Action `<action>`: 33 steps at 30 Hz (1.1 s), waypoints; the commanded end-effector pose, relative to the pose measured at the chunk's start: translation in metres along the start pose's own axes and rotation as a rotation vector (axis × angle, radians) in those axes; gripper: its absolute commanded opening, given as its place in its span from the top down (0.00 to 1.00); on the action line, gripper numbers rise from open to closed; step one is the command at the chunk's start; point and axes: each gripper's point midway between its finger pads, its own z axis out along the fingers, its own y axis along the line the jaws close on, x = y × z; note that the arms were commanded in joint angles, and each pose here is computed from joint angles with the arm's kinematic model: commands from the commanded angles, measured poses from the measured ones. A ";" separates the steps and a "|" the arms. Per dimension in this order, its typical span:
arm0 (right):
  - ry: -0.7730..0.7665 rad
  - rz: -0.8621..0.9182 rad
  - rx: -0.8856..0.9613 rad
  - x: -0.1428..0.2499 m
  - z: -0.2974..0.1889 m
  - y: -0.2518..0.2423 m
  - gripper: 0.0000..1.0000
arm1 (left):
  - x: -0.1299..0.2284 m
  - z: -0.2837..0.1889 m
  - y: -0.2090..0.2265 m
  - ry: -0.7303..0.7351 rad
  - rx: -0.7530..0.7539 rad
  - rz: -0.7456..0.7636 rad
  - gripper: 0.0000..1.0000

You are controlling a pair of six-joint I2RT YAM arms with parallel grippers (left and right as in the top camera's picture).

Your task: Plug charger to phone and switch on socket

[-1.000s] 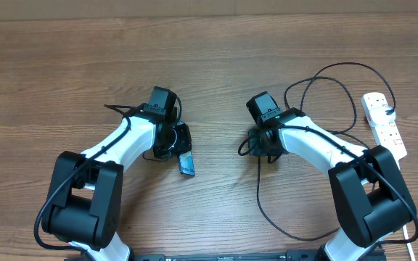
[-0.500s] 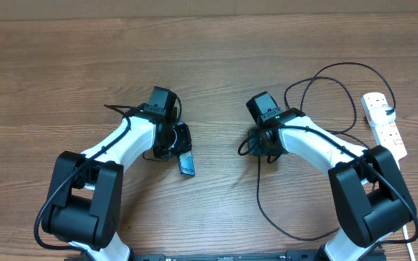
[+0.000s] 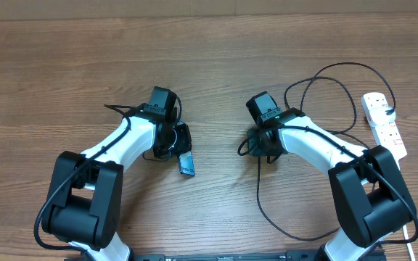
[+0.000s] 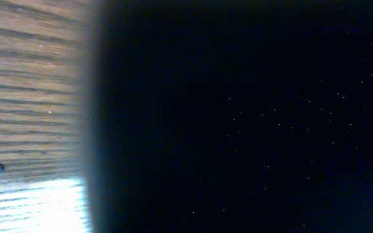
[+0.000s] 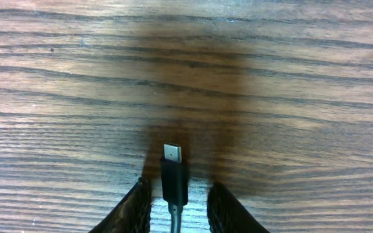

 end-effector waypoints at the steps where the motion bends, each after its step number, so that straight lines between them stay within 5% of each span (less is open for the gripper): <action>1: 0.081 -0.004 -0.004 0.022 0.014 -0.003 0.71 | -0.002 -0.008 -0.004 -0.031 0.001 0.036 0.96; 17: 0.083 -0.006 -0.005 0.023 0.014 -0.003 0.96 | -0.002 -0.008 -0.004 -0.031 0.001 0.036 0.96; 33: 0.066 -0.002 -0.012 0.013 0.006 0.000 0.96 | -0.002 -0.008 -0.004 -0.030 0.002 0.036 0.96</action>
